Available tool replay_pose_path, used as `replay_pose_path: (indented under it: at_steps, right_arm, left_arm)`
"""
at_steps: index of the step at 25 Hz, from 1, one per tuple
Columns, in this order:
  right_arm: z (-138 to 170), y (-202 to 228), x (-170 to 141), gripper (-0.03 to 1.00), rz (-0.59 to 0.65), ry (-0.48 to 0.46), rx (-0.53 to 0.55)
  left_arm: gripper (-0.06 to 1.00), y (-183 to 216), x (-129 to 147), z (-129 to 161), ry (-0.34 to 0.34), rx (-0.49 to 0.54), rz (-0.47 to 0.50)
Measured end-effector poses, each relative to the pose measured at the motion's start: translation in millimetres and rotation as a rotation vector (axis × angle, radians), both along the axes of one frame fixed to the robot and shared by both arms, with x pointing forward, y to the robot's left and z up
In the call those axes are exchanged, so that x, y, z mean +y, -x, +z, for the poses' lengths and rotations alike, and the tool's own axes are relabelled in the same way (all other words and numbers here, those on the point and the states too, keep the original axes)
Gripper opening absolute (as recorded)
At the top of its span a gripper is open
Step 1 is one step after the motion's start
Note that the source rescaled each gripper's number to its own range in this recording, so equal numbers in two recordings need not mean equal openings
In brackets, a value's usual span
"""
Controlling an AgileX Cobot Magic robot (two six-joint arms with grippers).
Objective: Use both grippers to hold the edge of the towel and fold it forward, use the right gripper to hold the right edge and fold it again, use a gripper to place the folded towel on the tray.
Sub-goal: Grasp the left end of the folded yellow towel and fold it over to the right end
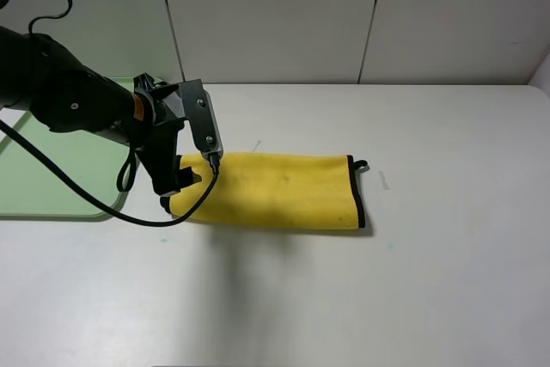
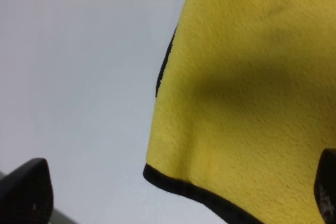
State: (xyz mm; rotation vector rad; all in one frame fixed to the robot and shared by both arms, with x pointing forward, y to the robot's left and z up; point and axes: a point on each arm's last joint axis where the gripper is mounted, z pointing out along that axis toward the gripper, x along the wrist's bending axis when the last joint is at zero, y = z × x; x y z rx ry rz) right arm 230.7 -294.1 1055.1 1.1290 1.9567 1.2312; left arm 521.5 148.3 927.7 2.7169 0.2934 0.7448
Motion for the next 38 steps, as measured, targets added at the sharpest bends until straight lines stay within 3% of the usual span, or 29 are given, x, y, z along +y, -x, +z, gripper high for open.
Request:
replay_pose_path:
  at_steps: [3, 10, 15, 18, 23, 27, 32, 38]
  right_arm:
    - [0, 0, 0, 1.00, -0.014, -0.002, 0.001]
    - [0, -2, 2, 1.00, -0.243, -0.004, 0.000]
    - [0, -2, 2, 1.00, -0.303, -0.005, -0.001]
    - [0, -2, 2, 1.00, -0.302, -0.006, 0.000]
    - [0, -2, 2, 1.00, -0.302, -0.006, 0.000]
    - [0, -2, 2, 1.00, -0.302, -0.006, 0.000]
    - [0, -2, 2, 1.00, -0.302, -0.006, 0.000]
    - [0, -2, 2, 1.00, -0.302, -0.006, 0.000]
  left_arm:
    - [1.00, 0, 0, 0, 0.000, 0.000, 0.001]
    - [1.00, 0, 0, 0, 0.013, 0.006, 0.020]
    - [1.00, 0, 0, 0, 0.028, 0.013, 0.043]
    - [1.00, 0, 0, 0, 0.096, 0.038, 0.142]
    - [1.00, 0, 0, 0, 0.318, 0.140, 0.487]
    - [1.00, 1, 1, -1, 0.415, 0.206, 0.686]
    - [1.00, 3, 3, -7, 0.462, 0.249, 0.797]
    - [1.00, 2, 2, -45, 0.384, 0.323, 0.841]
